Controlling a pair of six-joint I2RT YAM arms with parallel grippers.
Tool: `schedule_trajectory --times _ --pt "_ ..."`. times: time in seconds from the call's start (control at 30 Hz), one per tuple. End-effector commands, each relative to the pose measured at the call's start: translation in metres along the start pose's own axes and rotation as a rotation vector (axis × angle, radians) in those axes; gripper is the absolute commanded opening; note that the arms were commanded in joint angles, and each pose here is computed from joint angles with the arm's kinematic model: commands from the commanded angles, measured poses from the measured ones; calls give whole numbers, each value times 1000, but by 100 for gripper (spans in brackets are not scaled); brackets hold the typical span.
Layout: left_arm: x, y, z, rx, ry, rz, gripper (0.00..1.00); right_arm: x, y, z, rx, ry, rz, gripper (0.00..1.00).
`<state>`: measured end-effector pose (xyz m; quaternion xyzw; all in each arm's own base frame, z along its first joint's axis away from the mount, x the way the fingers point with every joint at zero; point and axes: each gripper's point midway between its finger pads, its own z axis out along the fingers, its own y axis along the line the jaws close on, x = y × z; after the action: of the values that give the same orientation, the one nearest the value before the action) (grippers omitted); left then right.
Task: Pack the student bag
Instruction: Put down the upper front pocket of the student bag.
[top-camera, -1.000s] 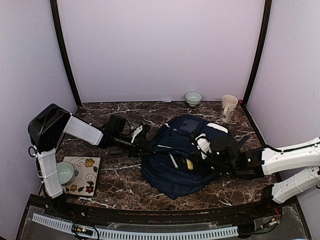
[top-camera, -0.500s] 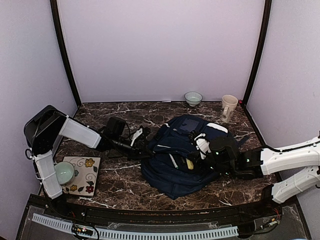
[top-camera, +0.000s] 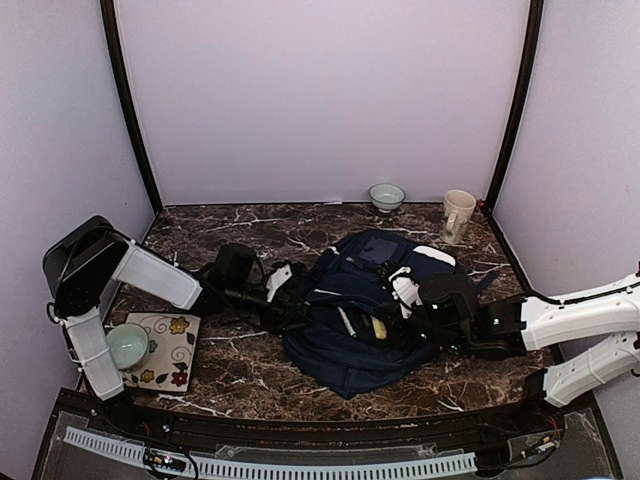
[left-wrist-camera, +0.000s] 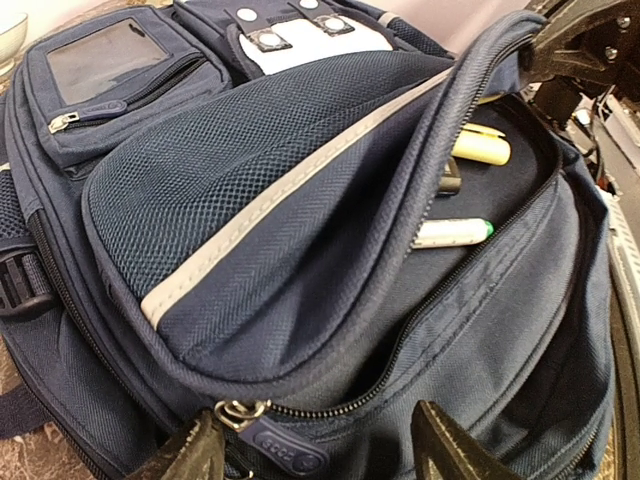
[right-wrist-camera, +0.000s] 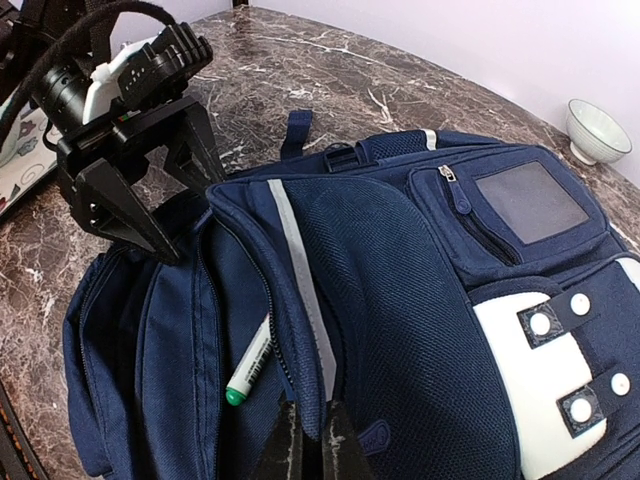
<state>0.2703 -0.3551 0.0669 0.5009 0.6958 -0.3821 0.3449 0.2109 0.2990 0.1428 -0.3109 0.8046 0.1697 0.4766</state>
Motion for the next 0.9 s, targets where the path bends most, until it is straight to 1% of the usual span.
schedule_trajectory --times 0.0,0.07,0.2,0.23,0.27,0.3,0.33,0.4,0.43,0.47,0.53,0.67,0.77,0.87 --pt "3 -2 0 -35 8 28 64 -9 -5 -6 18 -59 4 0" --pt "1 -6 -3 -24 -1 36 63 -1 -1 -9 -13 -44 -2 0" --pt "5 -9 -10 -43 -4 34 60 19 17 -11 -133 7 -4 0" --pt "3 -10 -14 -55 -11 36 59 24 23 -11 -172 20 -2 0" --pt "4 -9 -16 -69 -14 33 59 27 30 -11 -213 33 -1 4" --pt "1 -10 -20 -85 -25 37 58 30 39 -12 -265 46 -3 9" --pt "-1 -10 -23 -99 -37 42 58 32 51 -14 -336 57 -10 17" --pt "-5 -9 -29 -126 -51 48 57 36 82 -23 -520 75 -26 39" --pt "-6 -8 -31 -141 -55 47 58 37 96 -30 -613 83 -35 47" --pt "-6 -6 -33 -156 -51 47 58 35 109 -36 -693 90 -44 51" --pt "-5 -1 -34 -189 -44 47 59 33 119 -39 -749 106 -56 53" --pt "-6 -2 -33 -177 -50 53 60 21 116 -33 -713 76 -86 53" --pt "-12 -1 -32 -172 -56 62 61 -5 114 -36 -697 -14 -97 52" --pt "-13 4 -25 -161 -20 48 62 -36 102 -37 -627 -113 -80 50"
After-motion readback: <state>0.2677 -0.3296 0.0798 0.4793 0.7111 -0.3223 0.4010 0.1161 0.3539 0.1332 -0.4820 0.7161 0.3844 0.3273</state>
